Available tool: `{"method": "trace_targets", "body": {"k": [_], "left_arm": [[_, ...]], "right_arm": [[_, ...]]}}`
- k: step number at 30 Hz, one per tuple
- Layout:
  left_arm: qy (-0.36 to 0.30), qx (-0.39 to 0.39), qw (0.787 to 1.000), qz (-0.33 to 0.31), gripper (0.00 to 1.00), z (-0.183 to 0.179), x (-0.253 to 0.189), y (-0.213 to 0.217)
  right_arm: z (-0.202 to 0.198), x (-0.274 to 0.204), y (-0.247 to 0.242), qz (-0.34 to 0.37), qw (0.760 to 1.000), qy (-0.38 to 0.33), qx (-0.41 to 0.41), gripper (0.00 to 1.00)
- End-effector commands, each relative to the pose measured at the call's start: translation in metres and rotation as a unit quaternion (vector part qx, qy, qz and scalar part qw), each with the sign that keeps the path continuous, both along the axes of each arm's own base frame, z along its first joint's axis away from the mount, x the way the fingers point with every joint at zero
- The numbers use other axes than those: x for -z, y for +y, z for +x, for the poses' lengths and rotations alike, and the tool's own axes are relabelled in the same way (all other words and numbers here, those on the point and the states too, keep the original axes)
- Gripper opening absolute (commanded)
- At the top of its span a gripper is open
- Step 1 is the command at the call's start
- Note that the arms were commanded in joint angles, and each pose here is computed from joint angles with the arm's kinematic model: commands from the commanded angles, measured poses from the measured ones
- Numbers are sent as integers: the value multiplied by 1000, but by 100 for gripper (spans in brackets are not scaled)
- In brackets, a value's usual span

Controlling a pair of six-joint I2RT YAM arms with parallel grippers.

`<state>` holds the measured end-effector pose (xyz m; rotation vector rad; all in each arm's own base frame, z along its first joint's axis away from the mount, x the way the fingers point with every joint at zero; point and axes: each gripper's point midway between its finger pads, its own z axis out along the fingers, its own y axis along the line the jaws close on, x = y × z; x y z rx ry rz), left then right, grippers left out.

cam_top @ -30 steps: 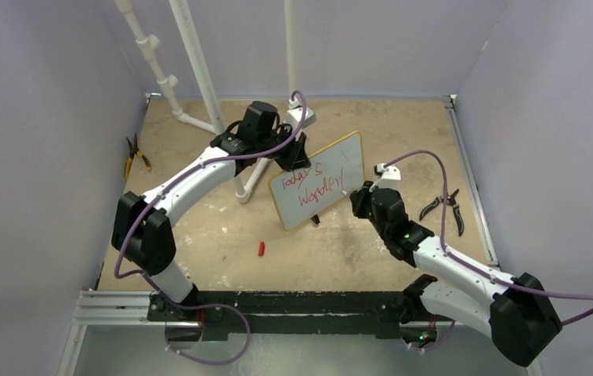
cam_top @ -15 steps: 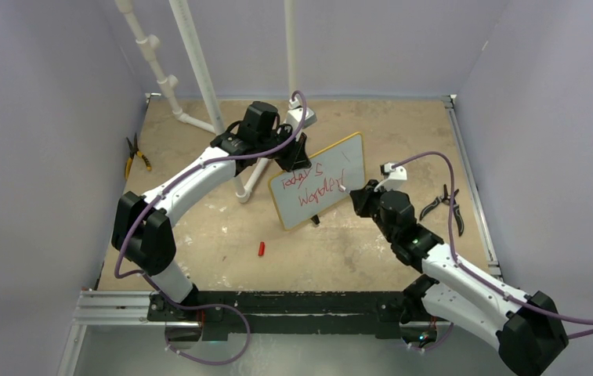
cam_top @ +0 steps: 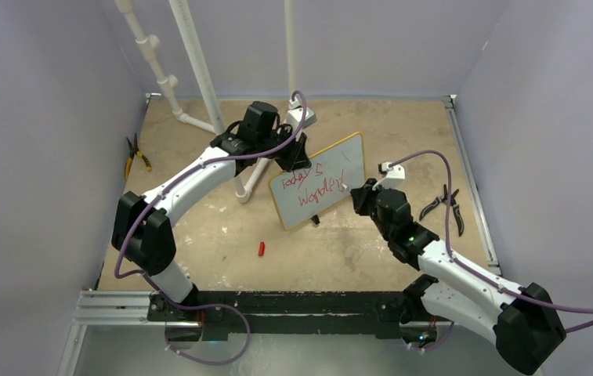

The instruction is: Write a sentence on the whiteboard

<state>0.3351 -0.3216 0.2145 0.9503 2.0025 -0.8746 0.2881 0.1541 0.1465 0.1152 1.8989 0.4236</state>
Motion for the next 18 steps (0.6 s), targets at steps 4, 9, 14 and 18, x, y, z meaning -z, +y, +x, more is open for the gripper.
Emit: {"method": "trace_targets", "body": {"k": [4,9,14,18], "left_arm": [[-13,14,1000,-4,0,-1,-5,-3],[-13,13,1000,-4,0,-1,-5,-2],[-14,14,1000,-4,0,-1,-5,-3],[-14,13,1000,-4,0,-1,-5,-2]], "right_arm": [[16,-32,2,13,999,-48,16,0],[18,-30,-1,10,999,-45,28,0],[18,-31,-6,12,998,-46,40,0],[16,-33,-9,14,998,-49,45,0]]}}
